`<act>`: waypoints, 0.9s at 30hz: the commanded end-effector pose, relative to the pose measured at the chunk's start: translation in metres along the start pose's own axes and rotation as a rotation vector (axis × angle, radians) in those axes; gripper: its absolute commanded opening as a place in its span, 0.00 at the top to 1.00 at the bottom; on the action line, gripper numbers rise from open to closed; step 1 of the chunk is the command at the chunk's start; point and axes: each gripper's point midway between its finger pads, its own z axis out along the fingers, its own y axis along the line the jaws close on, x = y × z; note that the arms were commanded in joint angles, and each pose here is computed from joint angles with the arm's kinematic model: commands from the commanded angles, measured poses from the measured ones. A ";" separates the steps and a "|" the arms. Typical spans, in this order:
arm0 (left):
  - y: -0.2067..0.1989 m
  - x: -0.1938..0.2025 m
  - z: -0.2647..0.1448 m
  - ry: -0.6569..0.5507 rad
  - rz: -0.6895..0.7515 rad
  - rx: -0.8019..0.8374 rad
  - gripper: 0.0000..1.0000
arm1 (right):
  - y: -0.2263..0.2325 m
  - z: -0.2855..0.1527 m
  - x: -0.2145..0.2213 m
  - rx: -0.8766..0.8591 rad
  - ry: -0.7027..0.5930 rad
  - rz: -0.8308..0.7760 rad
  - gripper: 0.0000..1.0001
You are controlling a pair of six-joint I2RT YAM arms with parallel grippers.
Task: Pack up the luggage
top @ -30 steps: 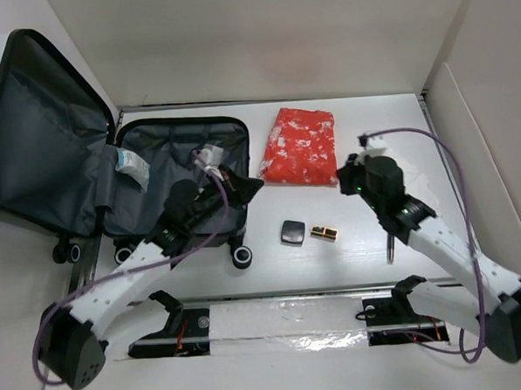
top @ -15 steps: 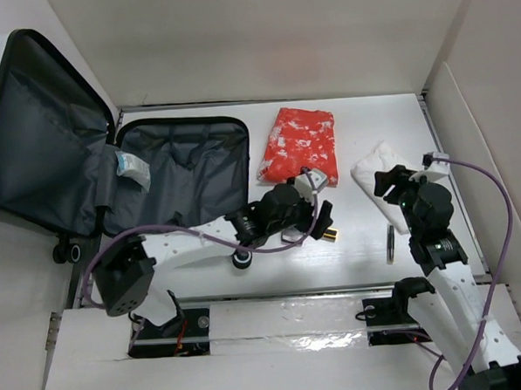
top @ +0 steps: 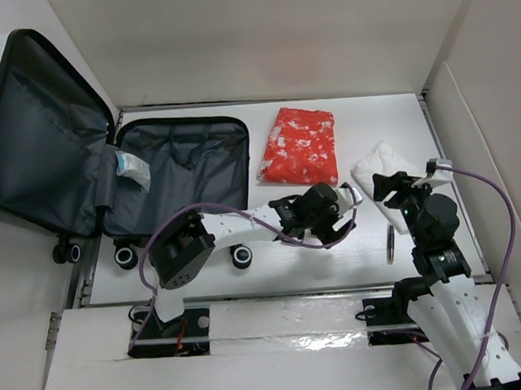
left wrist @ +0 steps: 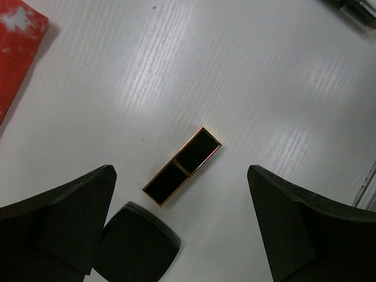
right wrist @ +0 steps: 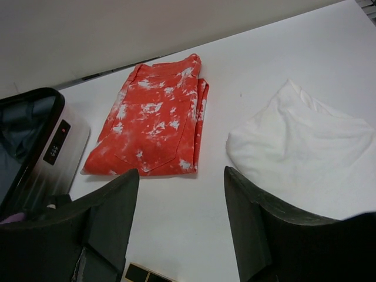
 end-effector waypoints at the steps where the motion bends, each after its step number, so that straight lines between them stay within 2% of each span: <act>1: -0.004 0.001 0.002 0.044 0.086 0.015 0.05 | 0.009 -0.001 -0.011 -0.043 -0.044 -0.004 0.34; 3: -0.005 0.011 0.009 0.076 0.105 0.006 0.02 | 0.009 -0.002 -0.011 -0.044 -0.044 -0.002 0.34; 11: 0.007 0.029 0.030 0.114 0.138 -0.055 0.02 | 0.011 -0.001 -0.010 -0.052 -0.039 -0.004 0.36; 14: 0.012 0.027 0.039 0.110 0.153 -0.081 0.04 | 0.014 0.000 -0.009 -0.074 -0.040 -0.004 0.36; 16: 0.014 0.033 0.046 0.136 0.163 -0.094 0.10 | 0.015 0.000 -0.008 -0.080 -0.035 -0.004 0.37; 17: 0.015 0.031 0.047 0.137 0.171 -0.096 0.16 | 0.015 0.001 -0.008 -0.079 -0.036 -0.004 0.37; 18: 0.015 0.036 0.050 0.149 0.174 -0.095 0.34 | 0.015 0.001 -0.007 -0.078 -0.033 -0.003 0.37; 20: 0.017 0.038 0.052 0.154 0.176 -0.104 0.56 | 0.015 0.001 -0.008 -0.075 -0.036 -0.003 0.38; 21: 0.018 0.036 0.050 0.147 0.175 -0.111 0.71 | 0.014 0.001 -0.007 -0.074 -0.035 -0.001 0.38; 25: 0.024 0.013 0.035 0.069 0.161 -0.153 0.91 | 0.013 0.000 -0.008 -0.066 -0.041 0.002 0.39; 27: 0.029 -0.014 0.021 -0.022 0.142 -0.191 1.00 | 0.012 0.000 -0.009 -0.062 -0.044 0.004 0.39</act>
